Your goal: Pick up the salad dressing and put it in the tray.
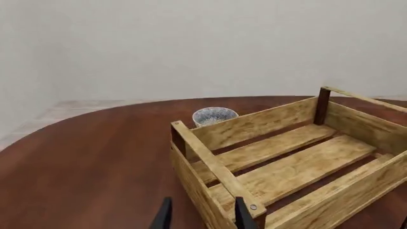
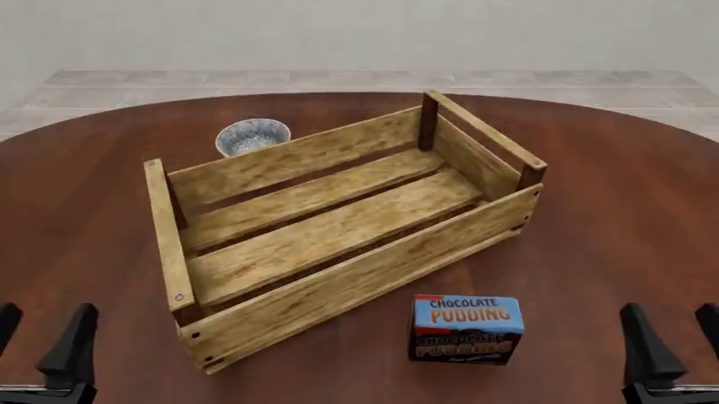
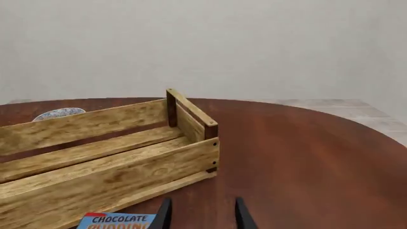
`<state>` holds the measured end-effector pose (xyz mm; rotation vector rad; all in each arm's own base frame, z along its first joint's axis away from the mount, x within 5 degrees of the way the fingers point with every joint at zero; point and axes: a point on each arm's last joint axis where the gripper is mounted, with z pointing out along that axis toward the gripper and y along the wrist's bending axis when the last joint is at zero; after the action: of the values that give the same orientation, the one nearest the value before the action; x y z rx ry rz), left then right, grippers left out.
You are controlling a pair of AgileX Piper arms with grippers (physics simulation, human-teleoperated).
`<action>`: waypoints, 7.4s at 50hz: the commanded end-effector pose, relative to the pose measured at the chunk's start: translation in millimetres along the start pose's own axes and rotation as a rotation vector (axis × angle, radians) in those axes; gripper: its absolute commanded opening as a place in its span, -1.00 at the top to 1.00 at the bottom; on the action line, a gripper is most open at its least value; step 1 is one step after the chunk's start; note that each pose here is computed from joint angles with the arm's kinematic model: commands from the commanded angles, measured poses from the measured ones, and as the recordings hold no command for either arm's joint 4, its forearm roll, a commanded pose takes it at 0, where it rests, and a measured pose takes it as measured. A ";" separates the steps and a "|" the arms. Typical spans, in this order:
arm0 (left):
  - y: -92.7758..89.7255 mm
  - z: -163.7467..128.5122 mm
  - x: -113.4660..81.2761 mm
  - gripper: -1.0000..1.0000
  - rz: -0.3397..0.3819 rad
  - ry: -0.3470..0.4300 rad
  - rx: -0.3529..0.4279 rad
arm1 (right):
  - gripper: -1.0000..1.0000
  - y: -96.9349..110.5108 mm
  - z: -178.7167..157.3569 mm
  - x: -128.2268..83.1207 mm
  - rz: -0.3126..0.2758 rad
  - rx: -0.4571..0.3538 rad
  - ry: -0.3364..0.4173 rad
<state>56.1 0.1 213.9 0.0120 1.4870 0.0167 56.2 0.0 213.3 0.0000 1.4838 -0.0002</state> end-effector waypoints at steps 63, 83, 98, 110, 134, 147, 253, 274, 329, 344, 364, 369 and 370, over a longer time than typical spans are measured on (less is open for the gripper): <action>1.3 -54.2 -138.9 -1.00 0.235 0.384 -0.075 | -1.00 -0.1 -0.1 -0.5 -0.002 0.001 -0.002; 3.5 -42.1 -127.4 -1.00 0.280 0.564 -0.227 | -1.00 0.0 -0.1 -0.5 -0.002 0.001 -0.002; 15.3 -20.7 -88.8 -1.00 0.237 0.644 -0.335 | -1.00 0.0 -0.1 -0.5 -0.002 0.001 -0.002; 31.9 -5.3 -56.8 -1.00 0.225 0.737 -0.438 | -1.00 -0.1 -0.1 -0.5 -0.002 0.001 -0.001; 57.9 8.3 -34.3 -1.00 0.178 0.801 -0.577 | -1.00 0.0 -0.1 -0.5 -0.002 0.001 -0.002; 65.9 12.0 -10.0 -1.00 0.127 0.862 -0.586 | -1.00 0.0 -0.1 -0.5 -0.002 0.001 -0.002; 31.2 14.5 -150.1 1.00 0.098 0.495 -0.407 | -1.00 0.0 -0.1 -0.5 -0.002 0.001 -0.002; 22.8 31.6 -189.6 1.00 0.138 0.386 -0.226 | -1.00 -0.1 -0.1 -0.5 -0.002 0.001 -0.002; -27.5 133.8 -225.8 1.00 0.306 0.267 0.232 | -1.00 0.0 -0.1 -0.5 -0.002 0.001 -0.002; -65.2 168.5 -211.3 1.00 0.250 0.257 0.362 | -1.00 -0.1 -0.1 -0.5 -0.002 0.001 -0.002; -101.9 207.1 -182.5 1.00 0.269 0.285 0.447 | -1.00 0.0 -0.1 -0.5 -0.002 0.001 -0.002; -113.5 220.4 -167.9 1.00 0.275 0.309 0.467 | -1.00 0.0 -0.1 -0.5 -0.002 0.001 -0.002; -113.5 220.4 -167.9 1.00 0.275 0.309 0.467 | -1.00 0.0 -0.1 -0.5 -0.002 0.001 -0.002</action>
<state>242.1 -97.8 413.1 0.5650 1.7541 -0.1023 56.1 -0.1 213.8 -0.0007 1.4821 -0.0023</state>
